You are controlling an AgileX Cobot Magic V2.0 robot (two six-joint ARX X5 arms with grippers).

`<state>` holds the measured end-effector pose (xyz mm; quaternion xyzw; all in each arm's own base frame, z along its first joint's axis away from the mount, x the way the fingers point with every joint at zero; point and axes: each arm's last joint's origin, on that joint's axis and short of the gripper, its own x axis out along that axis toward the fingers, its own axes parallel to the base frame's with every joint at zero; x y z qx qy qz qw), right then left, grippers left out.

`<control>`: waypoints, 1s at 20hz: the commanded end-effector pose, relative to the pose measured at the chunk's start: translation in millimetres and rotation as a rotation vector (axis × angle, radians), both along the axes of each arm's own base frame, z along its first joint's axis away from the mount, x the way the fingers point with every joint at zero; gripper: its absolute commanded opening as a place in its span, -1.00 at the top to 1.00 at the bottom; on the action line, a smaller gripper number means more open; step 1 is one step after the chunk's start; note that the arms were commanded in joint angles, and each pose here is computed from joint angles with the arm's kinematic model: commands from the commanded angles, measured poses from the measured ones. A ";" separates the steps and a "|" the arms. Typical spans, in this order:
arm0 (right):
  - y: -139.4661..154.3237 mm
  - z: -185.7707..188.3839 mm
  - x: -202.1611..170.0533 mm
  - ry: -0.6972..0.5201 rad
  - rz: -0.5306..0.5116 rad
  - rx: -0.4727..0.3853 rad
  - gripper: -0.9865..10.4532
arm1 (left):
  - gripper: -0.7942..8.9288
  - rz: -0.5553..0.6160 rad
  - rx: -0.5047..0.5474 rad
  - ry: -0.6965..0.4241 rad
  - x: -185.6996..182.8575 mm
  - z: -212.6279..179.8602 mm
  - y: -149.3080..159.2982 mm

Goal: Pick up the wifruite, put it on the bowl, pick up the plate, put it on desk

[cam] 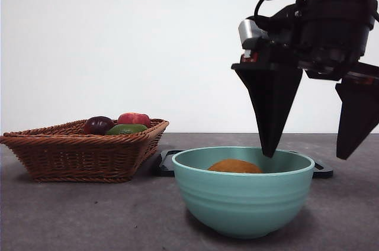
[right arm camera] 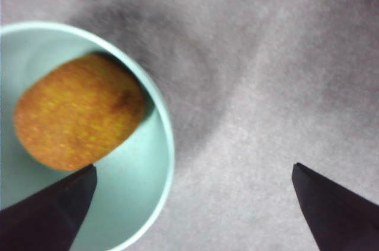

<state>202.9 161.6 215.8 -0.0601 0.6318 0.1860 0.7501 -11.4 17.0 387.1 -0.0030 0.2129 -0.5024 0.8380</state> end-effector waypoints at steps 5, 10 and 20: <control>5.7 -13.9 3.9 0.033 -0.019 0.001 0.12 | -0.38 -0.020 -0.019 -0.031 -1.5 4.9 3.1; 14.4 -30.5 11.4 0.091 -0.021 0.040 0.43 | -0.38 -0.020 -0.018 -0.031 -1.5 4.8 3.1; 18.7 -21.0 15.3 0.075 -0.019 0.036 0.81 | -0.38 -0.022 -0.018 -0.038 -1.5 5.1 3.0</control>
